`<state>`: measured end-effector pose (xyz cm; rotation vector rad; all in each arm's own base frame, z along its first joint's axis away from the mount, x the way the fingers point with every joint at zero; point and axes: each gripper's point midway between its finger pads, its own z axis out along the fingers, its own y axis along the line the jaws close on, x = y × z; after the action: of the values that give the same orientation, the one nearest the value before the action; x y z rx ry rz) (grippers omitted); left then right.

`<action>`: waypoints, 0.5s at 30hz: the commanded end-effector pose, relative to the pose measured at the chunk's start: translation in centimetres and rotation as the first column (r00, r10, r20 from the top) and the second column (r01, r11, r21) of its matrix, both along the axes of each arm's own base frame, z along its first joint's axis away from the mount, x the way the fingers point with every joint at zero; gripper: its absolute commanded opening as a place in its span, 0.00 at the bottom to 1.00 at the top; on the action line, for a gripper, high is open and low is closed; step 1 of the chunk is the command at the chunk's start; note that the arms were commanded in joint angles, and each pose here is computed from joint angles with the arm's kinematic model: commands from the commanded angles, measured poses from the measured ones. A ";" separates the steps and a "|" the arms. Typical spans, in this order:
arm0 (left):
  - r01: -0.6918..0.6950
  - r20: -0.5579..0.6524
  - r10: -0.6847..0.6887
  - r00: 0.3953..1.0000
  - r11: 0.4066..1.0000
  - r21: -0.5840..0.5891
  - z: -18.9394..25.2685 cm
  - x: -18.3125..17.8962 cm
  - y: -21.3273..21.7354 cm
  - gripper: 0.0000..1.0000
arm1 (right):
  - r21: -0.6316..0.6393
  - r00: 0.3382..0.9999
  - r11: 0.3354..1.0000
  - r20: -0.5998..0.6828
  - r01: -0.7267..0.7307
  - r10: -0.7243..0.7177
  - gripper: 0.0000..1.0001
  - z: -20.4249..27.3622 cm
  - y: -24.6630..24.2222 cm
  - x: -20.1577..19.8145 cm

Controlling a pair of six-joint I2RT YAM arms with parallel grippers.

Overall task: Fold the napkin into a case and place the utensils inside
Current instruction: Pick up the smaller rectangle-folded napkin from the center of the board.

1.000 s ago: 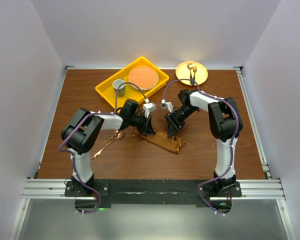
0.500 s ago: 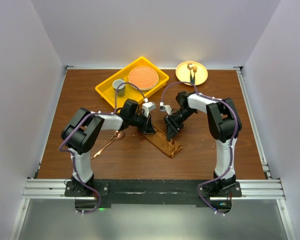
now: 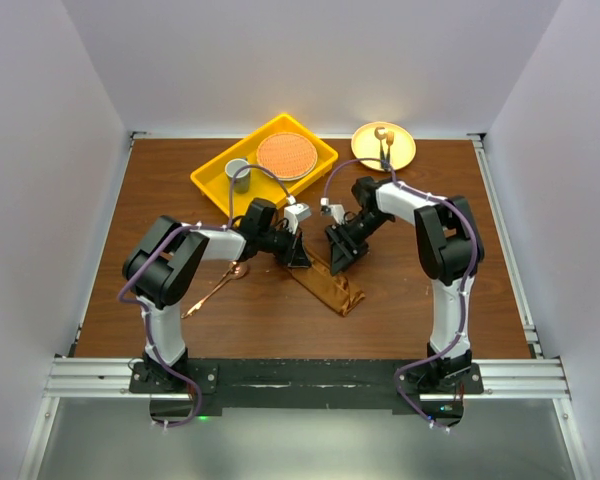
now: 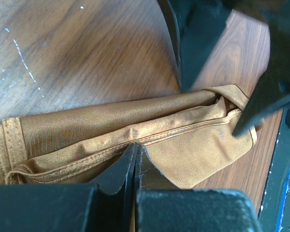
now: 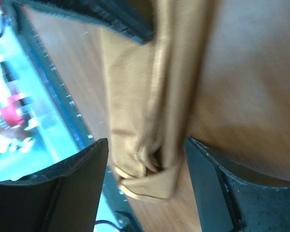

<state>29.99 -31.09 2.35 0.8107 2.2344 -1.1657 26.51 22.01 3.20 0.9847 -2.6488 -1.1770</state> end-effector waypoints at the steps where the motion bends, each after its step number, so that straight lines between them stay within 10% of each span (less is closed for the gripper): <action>1: -0.034 -0.018 0.035 0.999 0.999 0.042 -1.8 0.2 0.9 0.00 | -0.155 0.974 0.987 0.228 0.032 0.004 0.72 -2.5 -4.2 6.5; 15: -0.046 -0.016 0.046 0.999 0.998 0.039 -1.6 0.3 1.0 0.00 | -0.209 0.987 0.977 0.140 -0.049 0.080 0.72 -4.9 -2.3 0.6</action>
<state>30.04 -31.07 2.33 0.8010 2.2384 -1.1698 29.95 20.20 2.97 1.0949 -2.8116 -1.0385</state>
